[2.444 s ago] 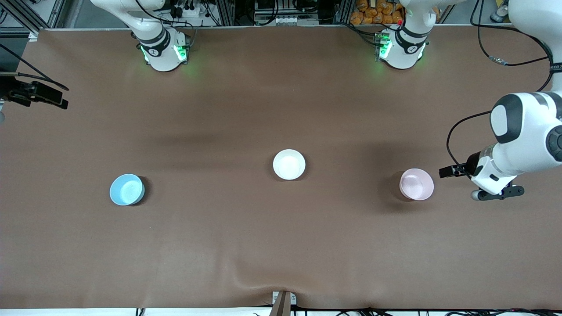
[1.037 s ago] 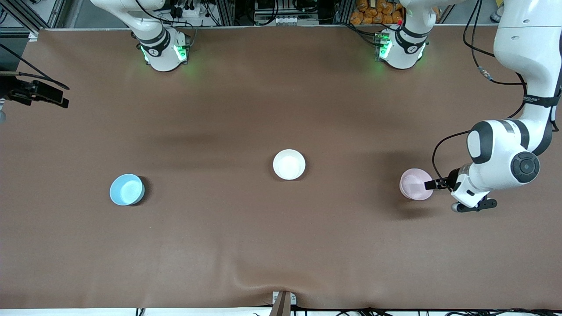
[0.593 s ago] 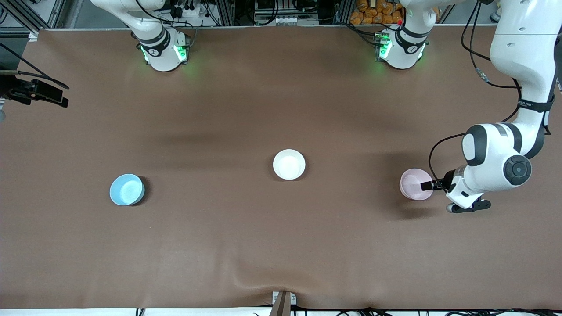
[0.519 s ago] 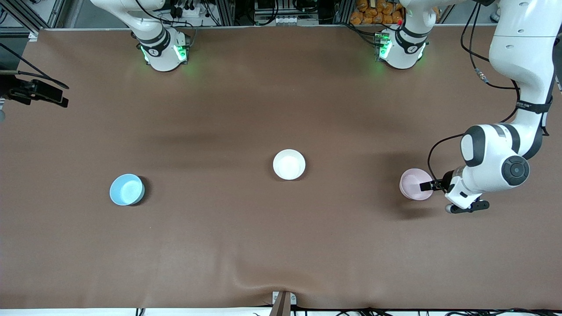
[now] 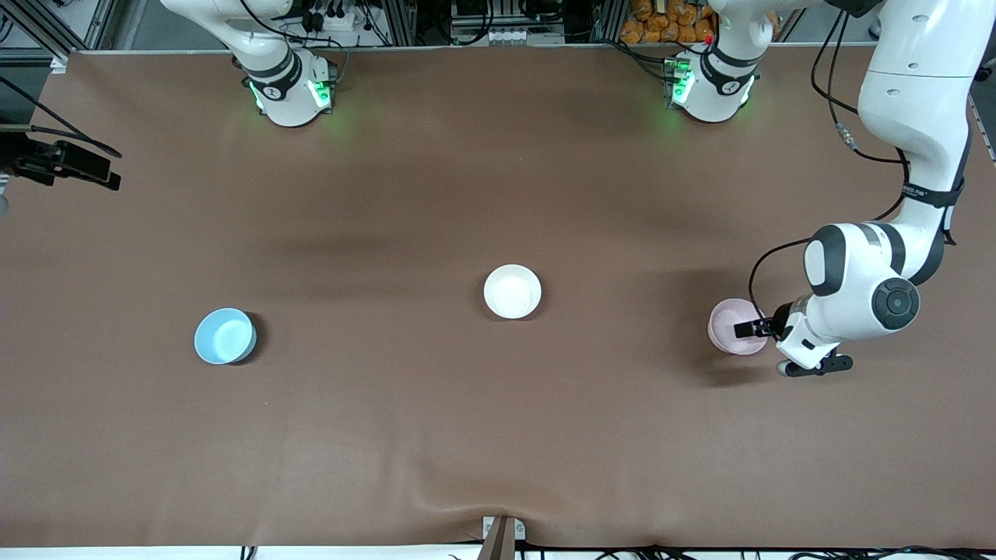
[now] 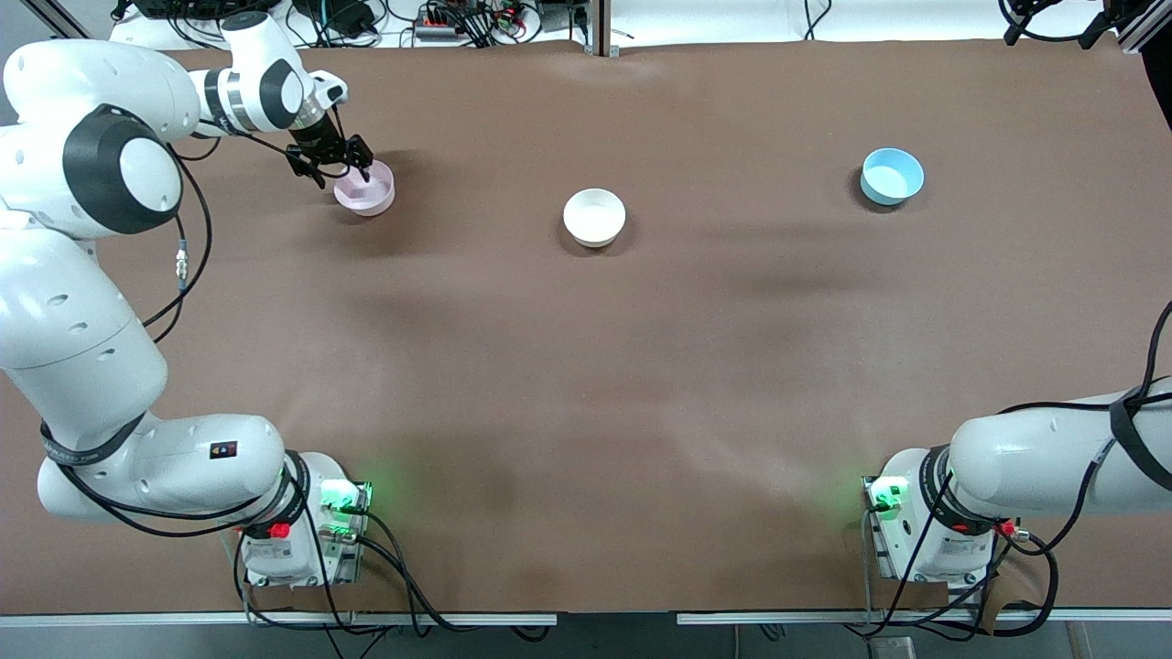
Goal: Stack pink and blue bowls on white bowl
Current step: 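Close the left gripper on the pink bowl's rim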
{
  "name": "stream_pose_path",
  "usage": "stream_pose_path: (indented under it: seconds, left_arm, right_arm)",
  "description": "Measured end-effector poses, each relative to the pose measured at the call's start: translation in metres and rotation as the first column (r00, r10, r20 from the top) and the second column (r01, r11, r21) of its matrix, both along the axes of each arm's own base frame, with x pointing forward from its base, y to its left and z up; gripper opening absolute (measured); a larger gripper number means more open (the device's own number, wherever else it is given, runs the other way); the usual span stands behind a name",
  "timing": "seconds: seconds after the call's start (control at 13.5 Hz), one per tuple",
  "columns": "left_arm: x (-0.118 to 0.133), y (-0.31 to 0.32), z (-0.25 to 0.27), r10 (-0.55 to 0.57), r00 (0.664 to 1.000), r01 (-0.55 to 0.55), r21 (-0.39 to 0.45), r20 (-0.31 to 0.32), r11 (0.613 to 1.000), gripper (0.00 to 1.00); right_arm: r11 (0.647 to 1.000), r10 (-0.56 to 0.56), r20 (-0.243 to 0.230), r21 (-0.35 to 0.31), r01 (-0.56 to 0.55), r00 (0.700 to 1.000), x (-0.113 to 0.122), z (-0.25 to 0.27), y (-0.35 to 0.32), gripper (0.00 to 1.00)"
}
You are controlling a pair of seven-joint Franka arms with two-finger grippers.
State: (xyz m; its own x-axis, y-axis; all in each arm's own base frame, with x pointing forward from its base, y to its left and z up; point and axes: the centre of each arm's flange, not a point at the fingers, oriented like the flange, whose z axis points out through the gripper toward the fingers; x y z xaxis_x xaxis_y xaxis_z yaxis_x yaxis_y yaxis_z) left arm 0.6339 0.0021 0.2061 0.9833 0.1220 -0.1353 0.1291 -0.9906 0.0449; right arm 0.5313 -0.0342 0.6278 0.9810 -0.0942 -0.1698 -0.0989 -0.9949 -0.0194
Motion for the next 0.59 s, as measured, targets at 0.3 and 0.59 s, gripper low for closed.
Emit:
stream_pose_path:
  seconds: [0.3, 0.59]
  left_arm:
    - [-0.0003, 0.0022, -0.0004, 0.004, 1.0, -0.004, 0.0, 0.0, 1.0, 0.75]
    - [-0.0003, 0.002, -0.0004, 0.001, 1.0, -0.001, 0.0, 0.0, 1.0, 0.32]
  right_arm:
    - [1.0, 0.0, 0.0, 0.0, 0.0, 1.0, 0.0, 0.0001, 0.0, 1.0]
    - [1.0, 0.0, 0.0, 0.0, 0.0, 1.0, -0.0001, 0.0001, -0.0001, 1.0]
